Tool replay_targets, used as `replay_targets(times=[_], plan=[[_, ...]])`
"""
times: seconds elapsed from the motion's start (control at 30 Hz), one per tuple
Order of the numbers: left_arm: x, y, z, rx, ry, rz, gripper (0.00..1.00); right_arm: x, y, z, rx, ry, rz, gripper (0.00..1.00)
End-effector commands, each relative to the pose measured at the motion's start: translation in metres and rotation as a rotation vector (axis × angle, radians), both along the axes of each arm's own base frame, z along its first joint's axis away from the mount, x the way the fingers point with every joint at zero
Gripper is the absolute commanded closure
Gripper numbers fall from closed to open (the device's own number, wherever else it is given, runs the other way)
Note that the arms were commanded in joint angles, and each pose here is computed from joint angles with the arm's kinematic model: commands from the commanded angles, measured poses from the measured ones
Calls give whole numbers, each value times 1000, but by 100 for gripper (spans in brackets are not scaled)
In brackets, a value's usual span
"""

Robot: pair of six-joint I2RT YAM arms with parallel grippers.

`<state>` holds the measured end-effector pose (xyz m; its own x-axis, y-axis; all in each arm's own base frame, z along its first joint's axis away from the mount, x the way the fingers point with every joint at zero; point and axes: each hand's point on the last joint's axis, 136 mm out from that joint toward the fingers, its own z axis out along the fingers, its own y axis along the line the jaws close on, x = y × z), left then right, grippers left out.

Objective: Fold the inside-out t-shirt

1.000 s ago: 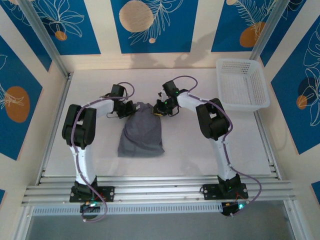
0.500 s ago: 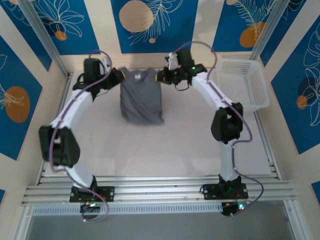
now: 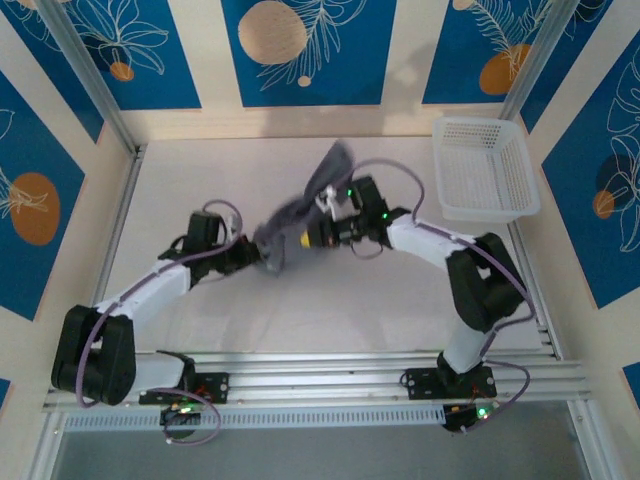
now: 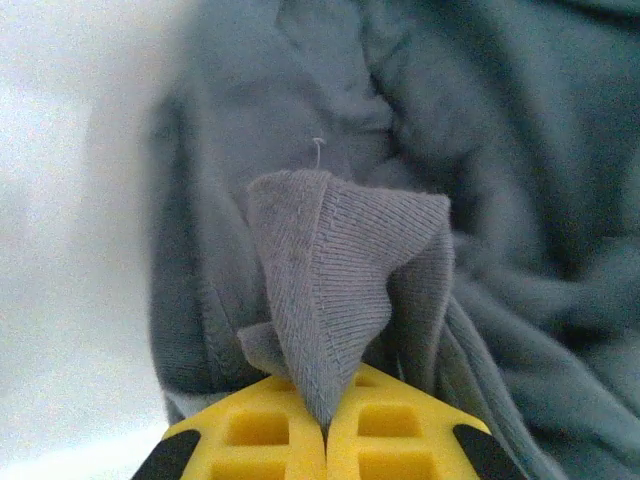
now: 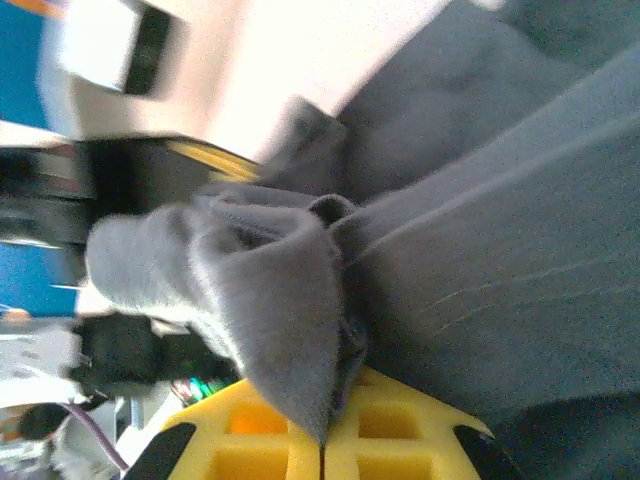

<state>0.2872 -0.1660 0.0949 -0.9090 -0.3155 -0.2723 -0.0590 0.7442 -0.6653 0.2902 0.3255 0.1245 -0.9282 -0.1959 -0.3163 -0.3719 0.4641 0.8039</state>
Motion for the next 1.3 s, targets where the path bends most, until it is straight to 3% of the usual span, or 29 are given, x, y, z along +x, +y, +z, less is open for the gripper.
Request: replay_targets(times=[0.0,0.13,0.3,0.4,0.5,0.6,0.67,0.83,0.97,1.17,1.2,1.23,1.27], plan=[[3,-13,25,6,-116,-84,100,-33,1,-12,-8,44,58,97],[6,-20,33,43,-179,-174,100,-59,-9,-23,-42,78,63,96],[18,-36,54,4,-275,-243,95,-66,-28,-27,-108,42,-16,89],[28,-46,69,-29,-335,-262,88,-58,-38,-22,-139,16,-76,70],[39,-49,82,-30,-386,-262,81,-27,-57,1,-128,-8,-253,50],[44,-48,80,-3,-392,-264,80,8,-75,30,-109,-37,-378,49],[42,-47,73,9,-370,-268,80,36,-88,33,-183,-73,-465,44],[27,-41,52,24,-308,-267,78,103,-111,-5,-427,-21,-574,42],[14,-27,39,94,-272,-248,67,146,-115,-49,-555,-2,-576,34],[6,-11,27,168,-218,-216,52,171,-91,-76,-523,11,-461,35],[4,-5,20,199,-189,-192,49,170,-83,-78,-498,23,-430,39],[3,5,12,244,-152,-154,44,168,-75,-78,-470,37,-399,49],[2,12,6,281,-122,-124,41,166,-69,-76,-442,45,-378,67]])
